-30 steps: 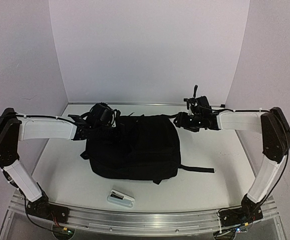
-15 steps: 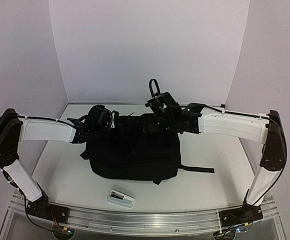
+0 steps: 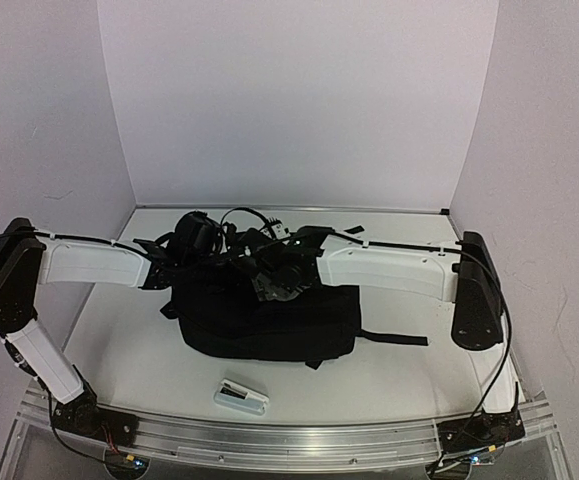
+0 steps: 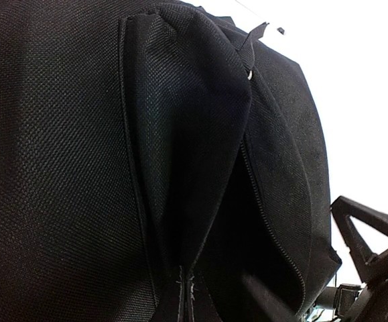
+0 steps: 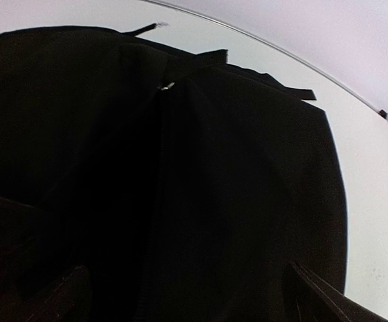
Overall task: Pack the student bag
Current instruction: Adjust the student bag at the center of the board, then pick up the stationery from the center of the board.
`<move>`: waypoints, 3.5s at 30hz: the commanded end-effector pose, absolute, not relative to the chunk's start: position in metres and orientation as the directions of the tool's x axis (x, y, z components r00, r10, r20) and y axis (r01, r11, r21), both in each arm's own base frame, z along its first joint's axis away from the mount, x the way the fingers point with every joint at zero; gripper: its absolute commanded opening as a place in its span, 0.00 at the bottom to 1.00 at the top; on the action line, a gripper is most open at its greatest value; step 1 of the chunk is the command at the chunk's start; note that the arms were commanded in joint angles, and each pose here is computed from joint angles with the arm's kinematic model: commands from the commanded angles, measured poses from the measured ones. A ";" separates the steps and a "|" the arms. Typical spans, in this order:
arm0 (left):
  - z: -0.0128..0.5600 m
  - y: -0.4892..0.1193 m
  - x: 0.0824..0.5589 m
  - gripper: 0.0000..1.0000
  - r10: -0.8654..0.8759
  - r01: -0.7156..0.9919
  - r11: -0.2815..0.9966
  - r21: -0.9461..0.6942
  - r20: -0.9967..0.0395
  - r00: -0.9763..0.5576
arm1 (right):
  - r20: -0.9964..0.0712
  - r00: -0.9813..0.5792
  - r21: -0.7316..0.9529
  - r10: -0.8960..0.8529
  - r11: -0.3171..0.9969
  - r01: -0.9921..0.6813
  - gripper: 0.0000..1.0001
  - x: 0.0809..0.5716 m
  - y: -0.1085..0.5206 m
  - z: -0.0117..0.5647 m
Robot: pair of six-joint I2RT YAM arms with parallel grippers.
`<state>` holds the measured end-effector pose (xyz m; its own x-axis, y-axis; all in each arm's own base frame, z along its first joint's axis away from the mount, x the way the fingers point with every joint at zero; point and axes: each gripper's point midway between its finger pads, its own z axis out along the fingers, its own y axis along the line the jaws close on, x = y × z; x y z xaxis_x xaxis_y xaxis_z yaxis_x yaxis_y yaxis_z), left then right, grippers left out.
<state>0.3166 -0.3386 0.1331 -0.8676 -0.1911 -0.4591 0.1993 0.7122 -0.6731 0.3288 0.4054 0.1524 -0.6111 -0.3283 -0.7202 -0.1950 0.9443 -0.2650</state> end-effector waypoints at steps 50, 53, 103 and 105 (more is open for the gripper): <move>0.170 -0.316 0.183 0.68 0.268 0.652 0.517 -0.554 -0.619 -0.738 | -0.826 -0.562 0.118 0.035 0.987 -0.112 0.00 0.360 0.362 0.222; 0.144 -0.309 0.144 0.68 0.388 0.692 0.484 -0.536 -0.577 -0.719 | -0.821 -0.568 0.156 0.054 0.979 -0.133 0.00 0.363 0.363 0.224; 0.004 -0.346 0.076 0.51 0.787 0.824 0.564 -0.049 -0.270 -0.555 | -0.830 -0.541 0.272 0.133 0.944 -0.186 0.00 0.365 0.349 0.252; 0.010 -0.348 0.085 0.44 0.766 0.810 0.586 -0.022 -0.309 -0.563 | -0.830 -0.541 0.272 0.132 0.944 -0.186 0.00 0.365 0.349 0.252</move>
